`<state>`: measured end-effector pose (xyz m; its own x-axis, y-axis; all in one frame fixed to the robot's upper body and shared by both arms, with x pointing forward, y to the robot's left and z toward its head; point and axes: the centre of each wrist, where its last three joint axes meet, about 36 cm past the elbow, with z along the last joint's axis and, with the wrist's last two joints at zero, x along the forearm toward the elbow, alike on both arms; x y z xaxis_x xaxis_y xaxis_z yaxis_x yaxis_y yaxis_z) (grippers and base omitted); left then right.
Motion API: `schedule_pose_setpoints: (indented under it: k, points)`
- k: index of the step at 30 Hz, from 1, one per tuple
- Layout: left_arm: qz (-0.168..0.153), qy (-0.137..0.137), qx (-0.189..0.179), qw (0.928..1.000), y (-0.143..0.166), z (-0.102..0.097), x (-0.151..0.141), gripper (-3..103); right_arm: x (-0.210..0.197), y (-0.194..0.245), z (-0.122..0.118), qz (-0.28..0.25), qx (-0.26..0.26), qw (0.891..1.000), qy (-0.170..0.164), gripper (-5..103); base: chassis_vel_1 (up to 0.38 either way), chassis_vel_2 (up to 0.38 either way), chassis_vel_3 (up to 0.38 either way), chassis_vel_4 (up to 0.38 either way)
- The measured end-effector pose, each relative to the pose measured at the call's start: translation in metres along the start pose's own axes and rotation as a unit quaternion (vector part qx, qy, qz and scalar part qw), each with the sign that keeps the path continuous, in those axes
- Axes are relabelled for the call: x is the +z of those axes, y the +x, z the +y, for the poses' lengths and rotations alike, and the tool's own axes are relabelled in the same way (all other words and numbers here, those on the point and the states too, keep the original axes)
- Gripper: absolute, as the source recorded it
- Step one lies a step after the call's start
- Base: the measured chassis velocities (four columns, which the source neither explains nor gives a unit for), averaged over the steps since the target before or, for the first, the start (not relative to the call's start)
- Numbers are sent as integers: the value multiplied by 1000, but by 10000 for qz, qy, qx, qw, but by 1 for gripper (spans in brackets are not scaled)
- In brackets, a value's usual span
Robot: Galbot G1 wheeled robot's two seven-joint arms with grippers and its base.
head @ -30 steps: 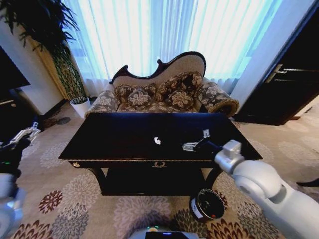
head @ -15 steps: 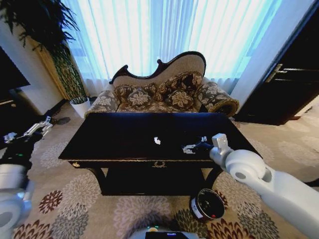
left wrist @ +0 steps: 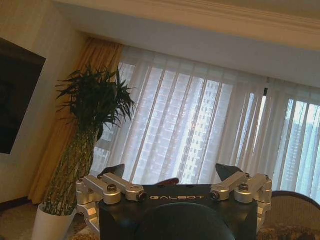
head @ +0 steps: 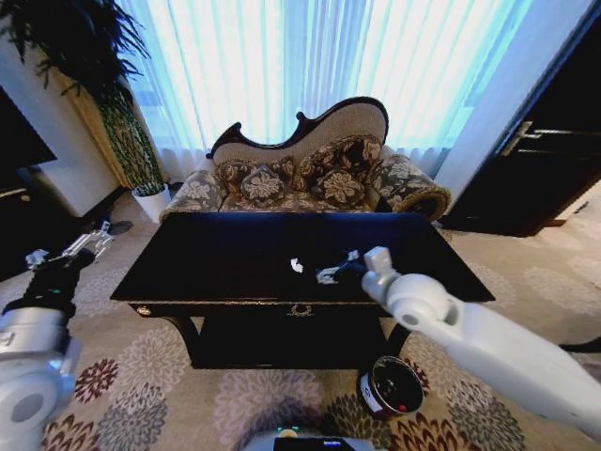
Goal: Move to the front of the table and place the trash on the table into the trash bin.
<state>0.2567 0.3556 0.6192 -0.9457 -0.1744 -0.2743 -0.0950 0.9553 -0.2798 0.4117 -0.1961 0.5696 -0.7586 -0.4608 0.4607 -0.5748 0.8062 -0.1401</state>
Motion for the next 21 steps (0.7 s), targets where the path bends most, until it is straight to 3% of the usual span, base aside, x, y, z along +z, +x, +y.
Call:
schedule_pose_setpoints:
  k: [7, 15, 21]
  points:
    - [50, -9, -40, 10000, -4, 3, 6, 100, -9, -25, 17, 126, -209, 9997, -21, 100, 0, 0, 0, 0]
    - [103, -3, -85, 9999, -8, 6, 14, 100, -24, -47, 1, 133, -14, 9998, 154, 100, 0, 0, 0, 0]
    - [105, -28, -94, 9999, -10, 7, 14, 100, -19, -62, -7, 406, 13, 9992, 47, 100, 0, 0, 0, 0]
